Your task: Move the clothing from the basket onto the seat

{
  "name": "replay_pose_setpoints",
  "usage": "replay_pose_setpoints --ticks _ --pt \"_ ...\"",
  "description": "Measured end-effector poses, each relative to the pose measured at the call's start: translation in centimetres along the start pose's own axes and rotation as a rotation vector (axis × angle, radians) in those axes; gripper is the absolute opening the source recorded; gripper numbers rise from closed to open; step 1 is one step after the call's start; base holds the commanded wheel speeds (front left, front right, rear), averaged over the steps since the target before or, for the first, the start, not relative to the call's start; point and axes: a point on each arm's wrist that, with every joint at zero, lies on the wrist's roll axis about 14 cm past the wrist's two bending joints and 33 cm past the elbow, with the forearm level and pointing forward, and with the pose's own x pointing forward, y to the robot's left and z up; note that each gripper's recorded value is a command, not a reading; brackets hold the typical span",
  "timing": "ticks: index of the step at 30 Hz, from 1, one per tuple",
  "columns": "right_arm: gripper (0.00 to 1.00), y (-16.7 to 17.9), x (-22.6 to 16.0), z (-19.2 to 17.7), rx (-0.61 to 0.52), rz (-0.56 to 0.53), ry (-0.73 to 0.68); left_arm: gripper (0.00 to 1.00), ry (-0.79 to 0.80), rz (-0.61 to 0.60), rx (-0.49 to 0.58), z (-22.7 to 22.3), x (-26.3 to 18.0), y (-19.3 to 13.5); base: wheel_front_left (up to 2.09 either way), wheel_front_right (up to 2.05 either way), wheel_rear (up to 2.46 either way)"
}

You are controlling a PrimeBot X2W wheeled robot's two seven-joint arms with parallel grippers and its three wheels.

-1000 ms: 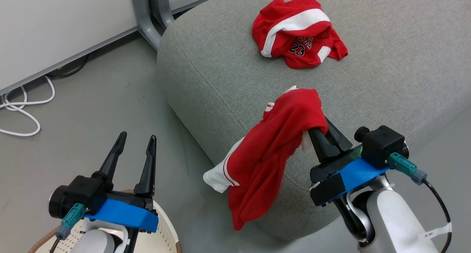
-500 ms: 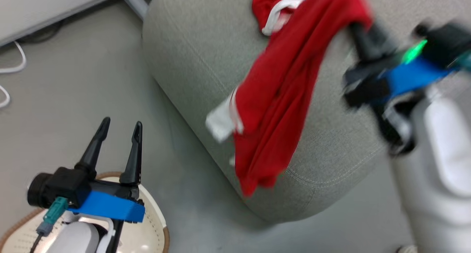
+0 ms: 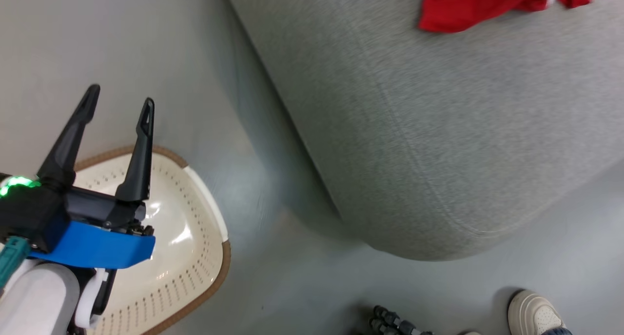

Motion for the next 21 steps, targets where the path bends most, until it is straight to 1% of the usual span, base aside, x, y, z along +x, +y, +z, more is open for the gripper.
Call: replay_pose_setpoints --ticks 2,4,6,8,11,12,13,14,15,18,21 --pt "0.00 -0.8 1.1 -1.3 -0.002 -0.038 0.008 1.00 0.003 0.015 -0.002 -0.5 -0.1 0.9 0.00 0.00 0.00" --pt "0.00 -0.9 1.6 -4.1 0.012 -0.066 0.051 1.00 0.001 0.026 -0.004 -0.9 -0.2 1.7 0.00 0.00 0.00" --pt "0.00 -0.6 1.4 -8.1 0.028 -0.086 0.122 1.00 0.012 0.039 -0.004 -1.6 -0.6 2.4 0.00 0.00 0.00" --pt "0.00 0.0 0.3 -12.8 0.013 -0.090 0.216 1.00 0.019 0.064 -0.010 -2.1 -1.0 3.2 0.00 0.00 0.00" --pt "0.00 1.5 -3.5 -20.9 0.009 -0.080 0.418 1.00 0.036 0.101 -0.011 -3.0 -1.9 4.3 0.00 0.00 0.00" --pt "0.00 1.8 -4.8 -23.0 0.015 -0.083 0.477 1.00 0.041 0.110 -0.010 -3.1 -2.1 4.6 0.00 0.00 0.00" --pt "0.17 2.0 -5.9 -24.6 0.019 -0.085 0.526 1.00 0.043 0.119 -0.009 -3.1 -2.4 4.8 0.00 0.00 0.00" --pt "0.48 2.2 -6.7 -25.8 0.021 -0.085 0.564 1.00 0.039 0.128 -0.007 -3.0 -2.7 5.0 0.00 0.00 0.00" --pt "1.00 2.4 -7.5 -26.6 0.003 -0.072 0.598 1.00 0.032 0.136 -0.009 -2.7 -2.9 5.0 0.00 0.00 0.00" --pt "1.00 2.4 -9.3 -27.7 0.000 -0.064 0.653 1.00 0.000 0.154 -0.011 -1.5 -3.2 4.9 0.00 0.00 0.00" --pt "1.00 2.7 -9.9 -27.1 0.003 -0.045 0.650 1.00 -0.032 0.173 -0.004 0.1 -3.8 4.7 0.00 0.00 0.00"
